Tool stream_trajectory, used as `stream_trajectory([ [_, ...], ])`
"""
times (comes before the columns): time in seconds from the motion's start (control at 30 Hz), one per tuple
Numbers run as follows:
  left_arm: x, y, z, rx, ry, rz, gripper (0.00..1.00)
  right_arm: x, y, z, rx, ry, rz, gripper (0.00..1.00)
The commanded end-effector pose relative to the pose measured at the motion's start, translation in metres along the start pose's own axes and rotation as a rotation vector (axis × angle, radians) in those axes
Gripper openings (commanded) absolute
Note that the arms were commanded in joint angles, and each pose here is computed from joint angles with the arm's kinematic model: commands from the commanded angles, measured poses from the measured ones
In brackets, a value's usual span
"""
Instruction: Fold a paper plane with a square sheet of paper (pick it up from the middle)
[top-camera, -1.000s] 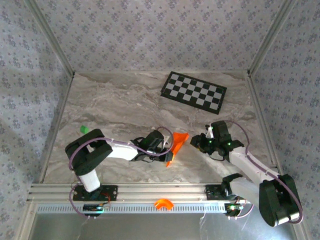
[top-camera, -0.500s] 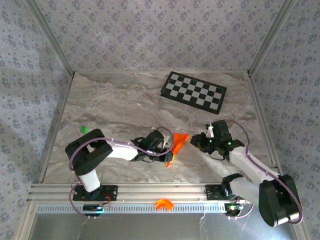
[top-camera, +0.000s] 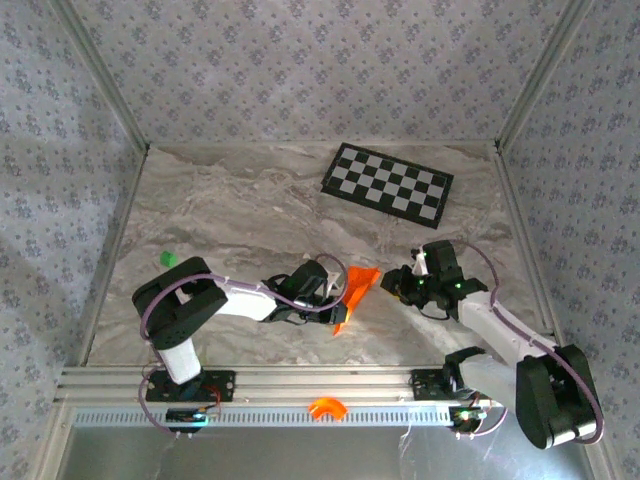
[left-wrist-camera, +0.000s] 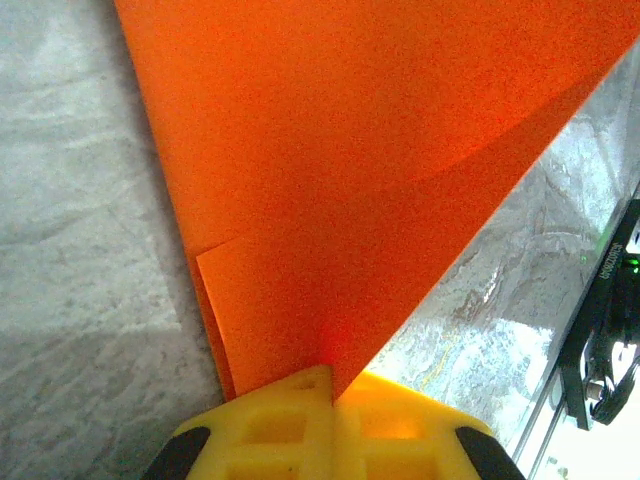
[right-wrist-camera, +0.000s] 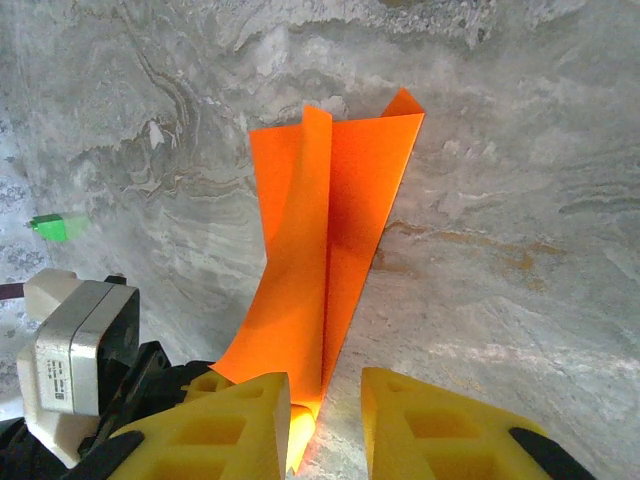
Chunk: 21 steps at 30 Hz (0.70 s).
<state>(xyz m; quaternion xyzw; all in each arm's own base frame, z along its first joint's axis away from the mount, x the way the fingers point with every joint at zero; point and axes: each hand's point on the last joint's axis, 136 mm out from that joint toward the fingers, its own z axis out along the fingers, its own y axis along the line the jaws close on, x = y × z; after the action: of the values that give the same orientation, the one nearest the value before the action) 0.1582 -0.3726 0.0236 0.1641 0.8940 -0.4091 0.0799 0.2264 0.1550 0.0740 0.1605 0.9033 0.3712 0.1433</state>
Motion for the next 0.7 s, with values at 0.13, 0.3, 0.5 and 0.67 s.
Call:
stream_trajectory([
  [0.13, 0.011, 0.009, 0.008, 0.001, 0.054, -0.036, 0.0, -0.007, 0.005, -0.006, -0.009, -0.007, 0.001, 0.27],
  [0.3, 0.012, 0.008, 0.009, 0.01, 0.056, -0.039, 0.0, -0.01, 0.006, -0.01, -0.027, 0.001, 0.02, 0.26],
  [0.5, 0.012, 0.008, 0.009, 0.013, 0.058, -0.04, 0.0, -0.015, 0.008, -0.014, -0.044, -0.011, 0.016, 0.26],
  [0.67, 0.013, 0.009, 0.009, 0.015, 0.057, -0.042, 0.0, -0.02, 0.014, -0.017, -0.071, -0.037, -0.004, 0.26],
])
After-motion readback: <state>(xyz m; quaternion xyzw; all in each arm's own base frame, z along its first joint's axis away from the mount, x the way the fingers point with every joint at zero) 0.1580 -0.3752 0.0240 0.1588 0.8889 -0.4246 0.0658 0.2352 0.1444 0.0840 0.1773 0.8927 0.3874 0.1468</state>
